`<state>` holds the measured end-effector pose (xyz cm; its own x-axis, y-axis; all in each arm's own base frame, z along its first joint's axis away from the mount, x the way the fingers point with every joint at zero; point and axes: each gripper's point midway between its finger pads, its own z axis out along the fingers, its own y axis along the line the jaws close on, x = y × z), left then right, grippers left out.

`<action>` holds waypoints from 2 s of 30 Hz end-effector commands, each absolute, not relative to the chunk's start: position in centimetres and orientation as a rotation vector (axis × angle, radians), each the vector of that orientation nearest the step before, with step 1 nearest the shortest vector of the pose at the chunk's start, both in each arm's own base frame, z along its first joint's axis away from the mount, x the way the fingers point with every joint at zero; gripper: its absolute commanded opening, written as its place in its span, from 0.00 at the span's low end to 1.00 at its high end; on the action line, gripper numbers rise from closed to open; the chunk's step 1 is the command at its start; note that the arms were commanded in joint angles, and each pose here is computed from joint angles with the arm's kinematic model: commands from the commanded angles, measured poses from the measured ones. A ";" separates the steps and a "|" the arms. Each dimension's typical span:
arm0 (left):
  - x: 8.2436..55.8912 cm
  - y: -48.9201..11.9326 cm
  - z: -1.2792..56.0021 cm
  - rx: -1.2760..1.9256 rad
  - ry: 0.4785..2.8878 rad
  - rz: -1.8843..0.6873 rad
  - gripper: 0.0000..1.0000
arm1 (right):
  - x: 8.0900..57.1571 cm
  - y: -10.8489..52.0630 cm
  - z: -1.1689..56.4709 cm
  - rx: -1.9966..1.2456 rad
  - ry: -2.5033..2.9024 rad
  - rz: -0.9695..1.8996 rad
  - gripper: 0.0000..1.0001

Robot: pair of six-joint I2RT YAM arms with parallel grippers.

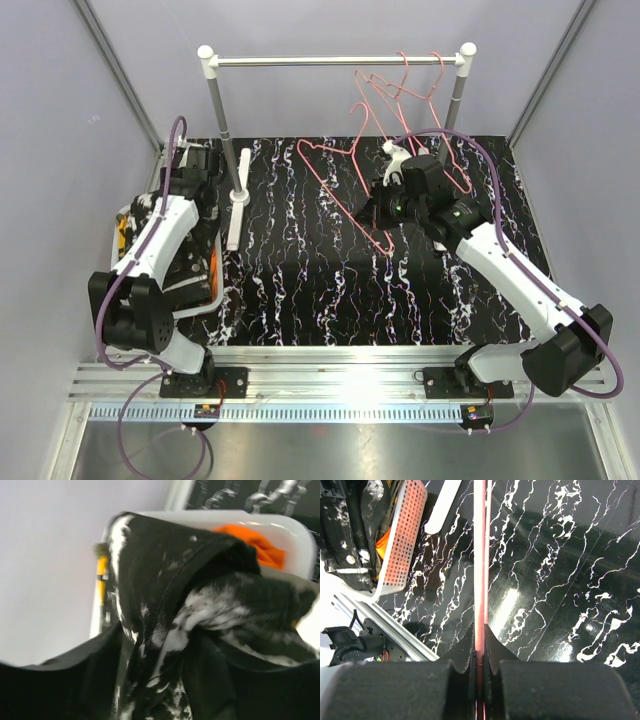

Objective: Remove the trousers from the hanger

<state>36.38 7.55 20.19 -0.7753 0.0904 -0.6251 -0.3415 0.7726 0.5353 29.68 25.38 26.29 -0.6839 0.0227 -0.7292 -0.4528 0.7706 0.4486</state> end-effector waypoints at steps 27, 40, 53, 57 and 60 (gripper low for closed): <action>36.0 4.8 11.2 -0.782 2.422 -0.049 0.64 | 31.4 21.4 32.7 -0.230 2.062 0.570 0.00; 32.7 8.0 10.8 -1.065 2.247 0.137 0.83 | 33.3 21.5 34.2 -0.226 2.047 0.508 0.00; 26.5 6.9 30.3 -0.679 1.938 0.056 0.99 | 38.3 21.2 35.4 -0.155 2.022 0.336 0.00; 23.2 5.5 32.9 -0.580 1.860 0.031 0.99 | 40.1 22.0 36.1 -0.157 2.002 0.346 0.00; 21.2 4.1 33.0 -0.532 1.863 -0.022 0.99 | 41.7 22.2 35.8 -0.140 2.017 0.348 0.00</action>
